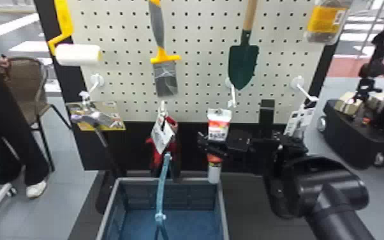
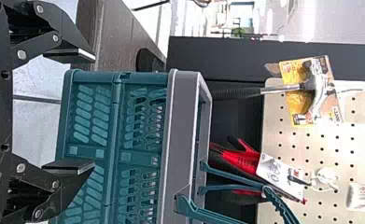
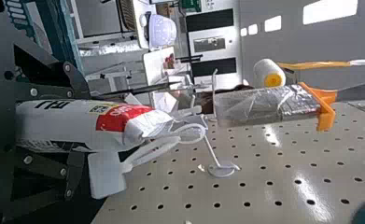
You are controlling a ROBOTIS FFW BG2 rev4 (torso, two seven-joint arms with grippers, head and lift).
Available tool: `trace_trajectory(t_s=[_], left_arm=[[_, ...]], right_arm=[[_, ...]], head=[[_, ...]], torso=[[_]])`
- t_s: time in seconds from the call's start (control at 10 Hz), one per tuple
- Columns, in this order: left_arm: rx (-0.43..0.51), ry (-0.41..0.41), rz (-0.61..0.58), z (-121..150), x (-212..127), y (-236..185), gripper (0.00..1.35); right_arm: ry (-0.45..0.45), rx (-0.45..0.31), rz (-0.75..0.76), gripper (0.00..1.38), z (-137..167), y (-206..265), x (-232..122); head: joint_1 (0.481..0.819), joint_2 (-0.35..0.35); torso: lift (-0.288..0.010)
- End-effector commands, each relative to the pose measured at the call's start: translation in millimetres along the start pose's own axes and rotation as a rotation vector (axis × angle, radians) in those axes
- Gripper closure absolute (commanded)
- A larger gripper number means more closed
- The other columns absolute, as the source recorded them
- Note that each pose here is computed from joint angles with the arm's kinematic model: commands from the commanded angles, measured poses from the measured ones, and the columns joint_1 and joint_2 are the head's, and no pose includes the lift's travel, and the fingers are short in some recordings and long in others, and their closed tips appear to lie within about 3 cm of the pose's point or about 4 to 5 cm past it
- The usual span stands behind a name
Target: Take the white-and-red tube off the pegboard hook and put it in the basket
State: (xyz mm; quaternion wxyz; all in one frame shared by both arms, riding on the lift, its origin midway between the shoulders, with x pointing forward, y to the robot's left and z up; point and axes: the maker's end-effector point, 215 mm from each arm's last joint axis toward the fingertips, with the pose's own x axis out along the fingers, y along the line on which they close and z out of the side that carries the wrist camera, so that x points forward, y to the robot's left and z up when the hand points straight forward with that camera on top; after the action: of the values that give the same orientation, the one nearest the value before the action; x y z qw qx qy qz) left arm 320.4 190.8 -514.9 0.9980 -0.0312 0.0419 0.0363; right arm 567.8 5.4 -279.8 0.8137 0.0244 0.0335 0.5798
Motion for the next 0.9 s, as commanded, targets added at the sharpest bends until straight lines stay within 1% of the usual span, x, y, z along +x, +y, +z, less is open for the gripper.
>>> trace_trajectory(t_s=[0.0,0.5,0.8], left_arm=[[-0.001,0.000,-0.002,0.2,0.6,-2.0,0.47],[0.000,0.005,-0.006,-2.2,2.0,-4.1,0.47],[0.000,0.007,-0.005,-3.4,3.1,-3.8,0.47]], right_arm=[[-0.006,0.013,0.022,1.25,-2.4,10.0,7.9],[-0.034,0.108,0.057,1.25,-26.4,33.0,24.2],[-0.053,0.190,0.059,1.25,-49.9,41.4,31.0]], head=[[0.549,0.000],[0.549,0.000],[0.549,0.000]], torso=[[-0.100],[-0.100],[-0.100]])
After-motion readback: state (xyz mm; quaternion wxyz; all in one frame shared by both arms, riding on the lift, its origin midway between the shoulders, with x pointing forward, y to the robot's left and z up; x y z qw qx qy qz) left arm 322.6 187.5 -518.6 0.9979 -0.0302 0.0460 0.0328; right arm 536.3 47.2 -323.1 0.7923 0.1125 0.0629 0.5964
